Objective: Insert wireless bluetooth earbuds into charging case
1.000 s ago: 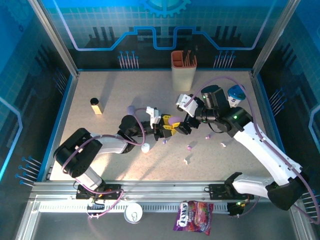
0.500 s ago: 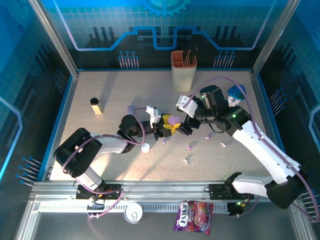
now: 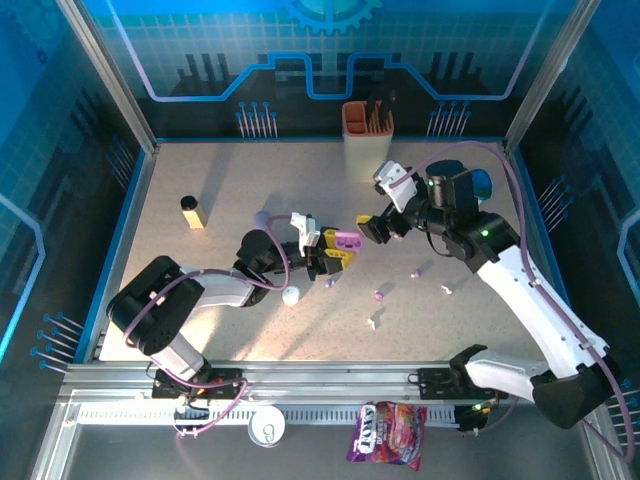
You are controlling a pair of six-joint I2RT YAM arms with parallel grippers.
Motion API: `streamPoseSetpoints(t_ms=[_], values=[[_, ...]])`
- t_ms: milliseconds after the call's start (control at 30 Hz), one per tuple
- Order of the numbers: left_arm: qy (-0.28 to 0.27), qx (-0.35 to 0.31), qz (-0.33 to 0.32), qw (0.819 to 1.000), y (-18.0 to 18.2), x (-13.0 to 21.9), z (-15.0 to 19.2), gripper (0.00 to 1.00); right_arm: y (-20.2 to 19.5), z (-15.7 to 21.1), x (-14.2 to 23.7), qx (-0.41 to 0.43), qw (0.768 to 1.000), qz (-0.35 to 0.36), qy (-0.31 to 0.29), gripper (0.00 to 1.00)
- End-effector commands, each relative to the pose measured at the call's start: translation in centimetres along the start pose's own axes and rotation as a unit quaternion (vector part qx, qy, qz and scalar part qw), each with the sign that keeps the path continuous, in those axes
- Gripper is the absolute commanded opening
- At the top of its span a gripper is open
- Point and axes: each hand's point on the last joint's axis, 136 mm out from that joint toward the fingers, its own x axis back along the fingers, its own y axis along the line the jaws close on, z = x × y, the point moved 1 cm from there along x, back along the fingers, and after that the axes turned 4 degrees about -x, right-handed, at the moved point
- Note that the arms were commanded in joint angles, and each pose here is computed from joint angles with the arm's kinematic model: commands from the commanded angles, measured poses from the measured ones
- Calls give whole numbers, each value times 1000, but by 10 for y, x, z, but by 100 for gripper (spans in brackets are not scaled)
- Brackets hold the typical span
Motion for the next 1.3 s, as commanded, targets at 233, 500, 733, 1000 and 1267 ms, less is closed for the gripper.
streamPoseSetpoints(t_ms=[233,500,733,1000,1267], values=[[-11,-18,6,1000,-6,5,-6,25,45,-8,28,26,990,-121,-74,100],[-15,-19,11,1000,-9,5,-11,25,67,21,-3,74,987,-144,12,100],[-15,-17,10,1000,-9,6,-11,25,58,33,-21,87,987,-126,44,100],[-13,-15,9,1000,-10,8,-9,25,39,20,-23,62,994,-90,20,100],[-13,-12,14,1000,-12,7,-9,25,34,25,-26,39,994,-97,19,98]])
